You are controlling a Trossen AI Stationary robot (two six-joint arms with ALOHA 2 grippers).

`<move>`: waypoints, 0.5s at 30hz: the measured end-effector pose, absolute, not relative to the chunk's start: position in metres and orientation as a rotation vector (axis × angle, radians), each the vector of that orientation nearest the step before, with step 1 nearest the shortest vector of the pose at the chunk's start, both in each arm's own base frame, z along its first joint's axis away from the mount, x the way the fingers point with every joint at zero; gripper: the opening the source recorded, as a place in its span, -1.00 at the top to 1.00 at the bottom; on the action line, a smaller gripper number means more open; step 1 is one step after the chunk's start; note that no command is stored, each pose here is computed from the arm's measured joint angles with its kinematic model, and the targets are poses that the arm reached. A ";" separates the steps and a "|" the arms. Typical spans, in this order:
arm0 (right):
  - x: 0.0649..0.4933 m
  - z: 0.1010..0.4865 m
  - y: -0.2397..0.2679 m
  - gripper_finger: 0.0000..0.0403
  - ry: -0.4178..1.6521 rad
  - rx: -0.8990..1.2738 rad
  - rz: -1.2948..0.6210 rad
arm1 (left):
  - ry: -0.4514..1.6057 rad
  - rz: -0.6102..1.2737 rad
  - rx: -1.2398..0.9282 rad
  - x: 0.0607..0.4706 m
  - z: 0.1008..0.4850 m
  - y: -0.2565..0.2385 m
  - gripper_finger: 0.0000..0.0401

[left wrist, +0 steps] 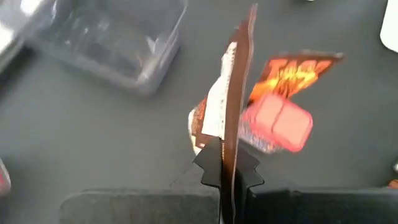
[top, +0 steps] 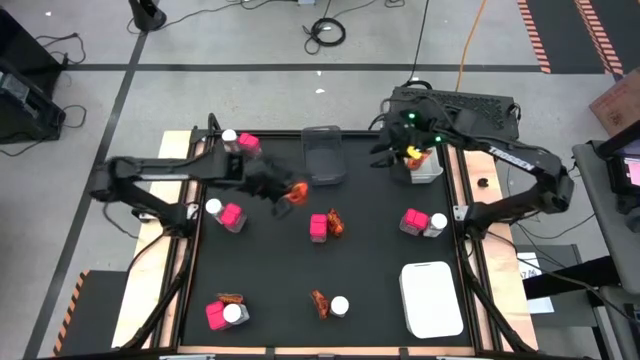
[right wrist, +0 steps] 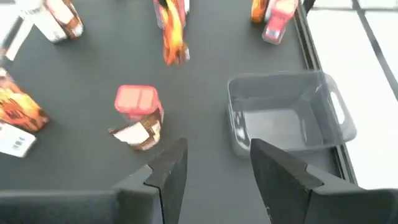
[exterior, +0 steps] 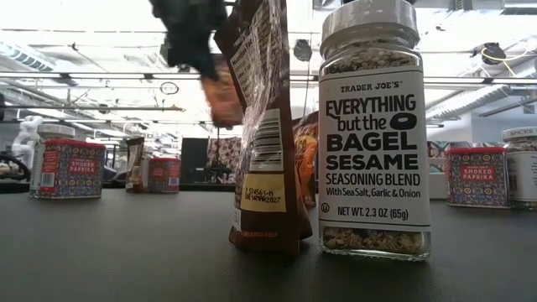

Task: Sort spices by type
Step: Put the orange seasoning pack into the top white bin

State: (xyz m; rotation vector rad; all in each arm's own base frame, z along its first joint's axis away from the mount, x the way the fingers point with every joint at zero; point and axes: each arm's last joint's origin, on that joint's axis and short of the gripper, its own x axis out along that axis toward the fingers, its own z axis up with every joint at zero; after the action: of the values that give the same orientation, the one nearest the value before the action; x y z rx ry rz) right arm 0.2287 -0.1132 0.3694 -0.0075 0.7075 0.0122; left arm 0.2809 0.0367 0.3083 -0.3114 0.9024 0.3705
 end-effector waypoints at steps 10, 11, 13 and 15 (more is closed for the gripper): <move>0.203 0.360 -0.109 0.15 0.695 0.040 -0.028 | 0.872 0.208 -0.135 0.377 0.325 0.087 1.00; 0.203 0.358 -0.109 0.15 0.700 0.044 -0.030 | 0.873 0.188 -0.130 0.386 0.322 0.090 1.00; 0.203 0.354 -0.109 0.15 0.710 0.048 -0.029 | 0.885 0.150 -0.114 0.405 0.314 0.093 1.00; 0.203 0.350 -0.111 0.15 0.721 0.043 -0.026 | 0.898 0.118 -0.105 0.422 0.303 0.095 1.00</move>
State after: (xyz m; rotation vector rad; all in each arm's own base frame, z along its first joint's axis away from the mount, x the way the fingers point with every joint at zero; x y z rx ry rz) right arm 0.2027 -0.1106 0.3498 0.0433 0.7211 -0.0259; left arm 0.4217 0.0953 0.3027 -0.1046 0.8976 0.1175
